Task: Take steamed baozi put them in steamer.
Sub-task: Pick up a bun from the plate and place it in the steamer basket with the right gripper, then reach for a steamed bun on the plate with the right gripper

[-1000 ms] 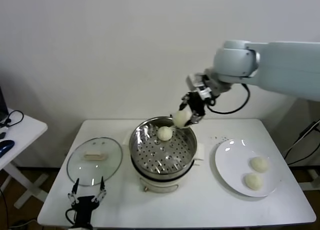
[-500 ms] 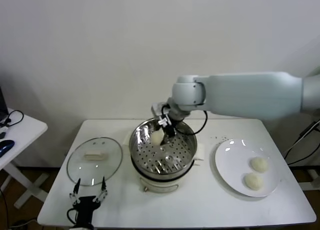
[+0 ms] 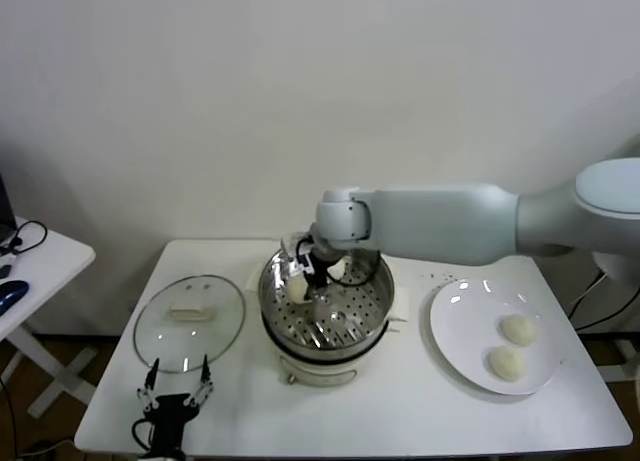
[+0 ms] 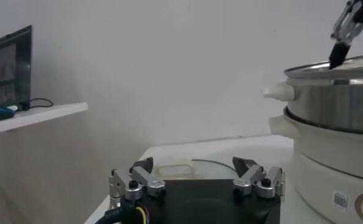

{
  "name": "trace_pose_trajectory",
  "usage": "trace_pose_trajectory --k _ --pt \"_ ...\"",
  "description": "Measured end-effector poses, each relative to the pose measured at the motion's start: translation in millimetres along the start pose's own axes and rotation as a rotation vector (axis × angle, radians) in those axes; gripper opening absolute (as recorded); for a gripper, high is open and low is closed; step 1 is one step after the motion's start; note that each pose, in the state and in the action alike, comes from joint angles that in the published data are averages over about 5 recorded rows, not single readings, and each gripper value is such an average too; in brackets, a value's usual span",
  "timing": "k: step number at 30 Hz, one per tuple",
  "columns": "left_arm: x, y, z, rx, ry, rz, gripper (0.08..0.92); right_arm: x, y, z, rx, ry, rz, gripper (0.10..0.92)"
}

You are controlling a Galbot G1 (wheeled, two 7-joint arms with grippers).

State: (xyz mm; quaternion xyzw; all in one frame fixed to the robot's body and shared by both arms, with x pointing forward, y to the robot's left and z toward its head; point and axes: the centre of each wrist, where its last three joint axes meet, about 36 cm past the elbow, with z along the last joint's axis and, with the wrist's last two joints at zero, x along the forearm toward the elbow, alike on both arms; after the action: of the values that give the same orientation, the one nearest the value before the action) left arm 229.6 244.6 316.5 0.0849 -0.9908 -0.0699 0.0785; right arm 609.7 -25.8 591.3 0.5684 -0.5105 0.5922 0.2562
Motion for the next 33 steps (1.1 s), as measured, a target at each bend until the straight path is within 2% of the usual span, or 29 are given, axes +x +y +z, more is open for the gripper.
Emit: trace_pose_trajectory --k 4,12,19,26,33 --pt "0 0 0 0.001 -0.002 -0.002 0.823 -12 0 -2 -0.001 0.0 0.006 0.635" --pt "1 2 -1 0.0 -0.006 -0.007 0.823 -18 -1 1 0.007 -0.009 0.026 0.81" --pt "2 5 -3 -0.007 -0.011 -0.013 0.823 15 -9 21 -0.011 -0.028 0.016 0.823" --pt "0 2 -3 -0.001 -0.013 -0.008 0.823 84 -11 94 -0.038 0.041 -0.028 0.823" --pt "0 3 -4 -0.001 -0.016 -0.008 0.823 129 28 194 -0.11 0.131 -0.097 0.823"
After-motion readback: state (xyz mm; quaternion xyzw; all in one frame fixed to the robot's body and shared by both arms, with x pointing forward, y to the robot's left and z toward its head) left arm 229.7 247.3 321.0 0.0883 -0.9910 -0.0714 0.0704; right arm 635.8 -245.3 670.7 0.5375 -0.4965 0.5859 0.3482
